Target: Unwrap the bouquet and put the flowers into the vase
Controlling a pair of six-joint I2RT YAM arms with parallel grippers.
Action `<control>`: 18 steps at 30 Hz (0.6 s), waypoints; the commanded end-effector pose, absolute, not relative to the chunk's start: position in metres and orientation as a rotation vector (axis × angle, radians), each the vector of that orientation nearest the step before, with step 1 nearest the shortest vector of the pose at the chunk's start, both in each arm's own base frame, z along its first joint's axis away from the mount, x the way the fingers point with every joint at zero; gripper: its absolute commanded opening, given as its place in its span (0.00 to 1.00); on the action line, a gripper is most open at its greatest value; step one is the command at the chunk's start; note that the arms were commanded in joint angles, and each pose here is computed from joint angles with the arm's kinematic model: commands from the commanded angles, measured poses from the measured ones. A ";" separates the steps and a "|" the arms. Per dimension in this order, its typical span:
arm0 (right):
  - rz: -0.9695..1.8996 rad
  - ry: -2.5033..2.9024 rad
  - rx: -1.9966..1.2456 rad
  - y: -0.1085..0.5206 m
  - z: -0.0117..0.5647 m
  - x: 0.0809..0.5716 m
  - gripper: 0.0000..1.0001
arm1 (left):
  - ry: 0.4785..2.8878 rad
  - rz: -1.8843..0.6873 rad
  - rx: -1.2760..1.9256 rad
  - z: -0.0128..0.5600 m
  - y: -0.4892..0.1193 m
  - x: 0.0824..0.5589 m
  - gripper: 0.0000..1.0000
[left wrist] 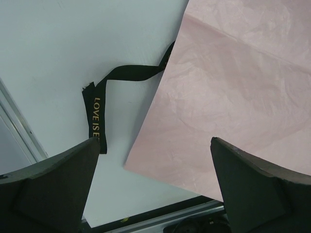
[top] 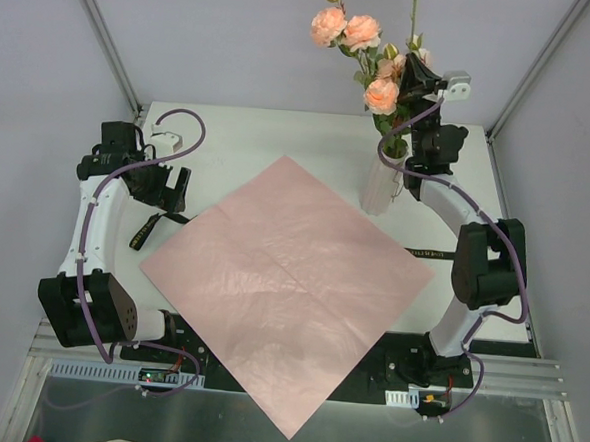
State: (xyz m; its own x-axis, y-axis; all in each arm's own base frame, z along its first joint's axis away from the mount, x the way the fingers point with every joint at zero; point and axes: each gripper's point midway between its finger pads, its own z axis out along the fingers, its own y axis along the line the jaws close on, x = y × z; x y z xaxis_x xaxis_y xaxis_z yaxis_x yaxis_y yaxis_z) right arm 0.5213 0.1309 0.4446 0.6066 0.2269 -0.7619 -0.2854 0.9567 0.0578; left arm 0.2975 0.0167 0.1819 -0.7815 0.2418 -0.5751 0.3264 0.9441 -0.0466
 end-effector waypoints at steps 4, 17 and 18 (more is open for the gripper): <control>0.312 0.612 -0.088 0.121 0.500 0.455 0.00 | 2.487 -0.153 0.397 0.198 0.023 0.296 0.97; 0.333 0.626 -0.095 0.113 0.495 0.406 0.00 | 2.466 -0.186 0.382 0.203 0.016 0.292 0.97; 0.338 0.619 -0.095 0.112 0.498 0.401 0.00 | 2.468 -0.186 0.380 0.203 0.017 0.291 0.97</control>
